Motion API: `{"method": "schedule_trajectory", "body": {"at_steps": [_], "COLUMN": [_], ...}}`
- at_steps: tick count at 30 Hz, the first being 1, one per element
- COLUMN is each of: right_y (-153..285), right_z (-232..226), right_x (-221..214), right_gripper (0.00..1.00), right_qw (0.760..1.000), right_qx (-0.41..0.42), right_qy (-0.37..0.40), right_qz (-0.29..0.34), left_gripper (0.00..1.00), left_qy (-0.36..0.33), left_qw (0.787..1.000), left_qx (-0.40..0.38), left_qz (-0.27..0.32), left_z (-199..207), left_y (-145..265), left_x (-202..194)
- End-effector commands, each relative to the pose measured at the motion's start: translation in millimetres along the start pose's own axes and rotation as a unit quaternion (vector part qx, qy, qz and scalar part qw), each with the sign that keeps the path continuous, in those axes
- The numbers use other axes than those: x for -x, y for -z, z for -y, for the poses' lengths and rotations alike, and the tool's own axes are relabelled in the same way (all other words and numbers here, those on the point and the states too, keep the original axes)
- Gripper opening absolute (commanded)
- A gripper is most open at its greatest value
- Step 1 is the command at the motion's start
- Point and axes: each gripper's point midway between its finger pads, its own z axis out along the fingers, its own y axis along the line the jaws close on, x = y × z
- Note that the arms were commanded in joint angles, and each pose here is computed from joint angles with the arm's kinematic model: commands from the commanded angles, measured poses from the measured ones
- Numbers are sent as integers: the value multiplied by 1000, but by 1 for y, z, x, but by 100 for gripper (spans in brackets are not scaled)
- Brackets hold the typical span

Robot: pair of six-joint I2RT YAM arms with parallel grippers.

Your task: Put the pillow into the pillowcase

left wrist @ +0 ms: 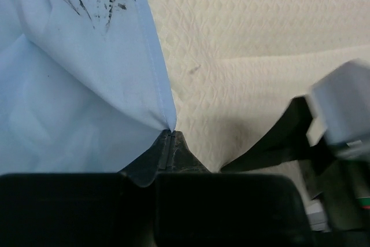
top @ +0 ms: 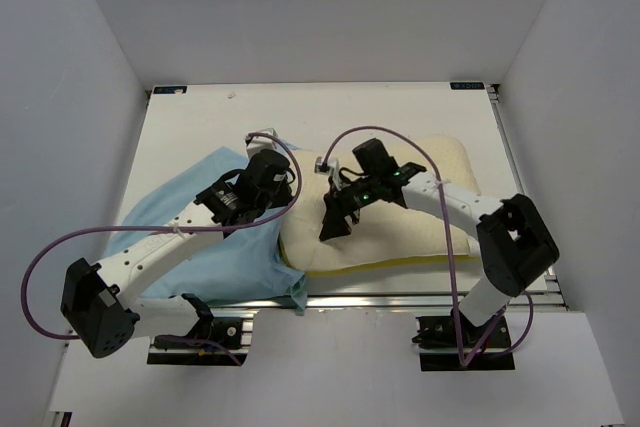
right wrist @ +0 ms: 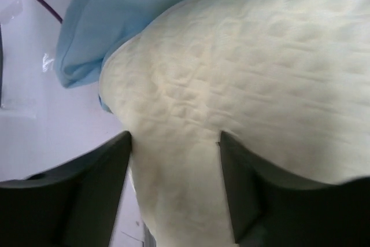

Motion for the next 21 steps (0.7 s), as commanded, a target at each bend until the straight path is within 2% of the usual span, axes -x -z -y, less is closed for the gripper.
{"method": "schedule_trajectory", "body": {"at_steps": [1, 5, 8, 10, 12, 14, 17, 21], "right_y": [48, 91, 97, 92, 86, 67, 46, 28], "right_z": [-7, 14, 35, 55, 65, 81, 107, 123], "right_x": [54, 82, 93, 98, 106, 103, 110, 120], "right_gripper": [70, 76, 79, 89, 89, 90, 89, 89], "right_qw": [996, 989, 981, 977, 976, 980, 976, 976], "right_qx": [-23, -87, -144, -166, -168, -161, -194, -190], "right_qy": [59, 70, 66, 45, 32, 5, -6, -6], "right_qz": [69, 102, 109, 128, 139, 120, 100, 103], "left_gripper": [0, 0, 0, 0, 0, 0, 0, 0], "left_qy": [6, 9, 11, 15, 16, 19, 24, 27], "left_qw": [1000, 1000, 1000, 999, 999, 999, 998, 997], "left_qx": [-15, -21, -29, -37, -41, -47, -57, -66], "left_qz": [3, 1, 2, 9, 11, 17, 19, 15], "left_z": [5, 7, 13, 19, 22, 27, 34, 40], "left_y": [4, 1, 1, 4, 6, 8, 9, 7], "left_x": [4, 1, 4, 12, 15, 23, 28, 29]}}
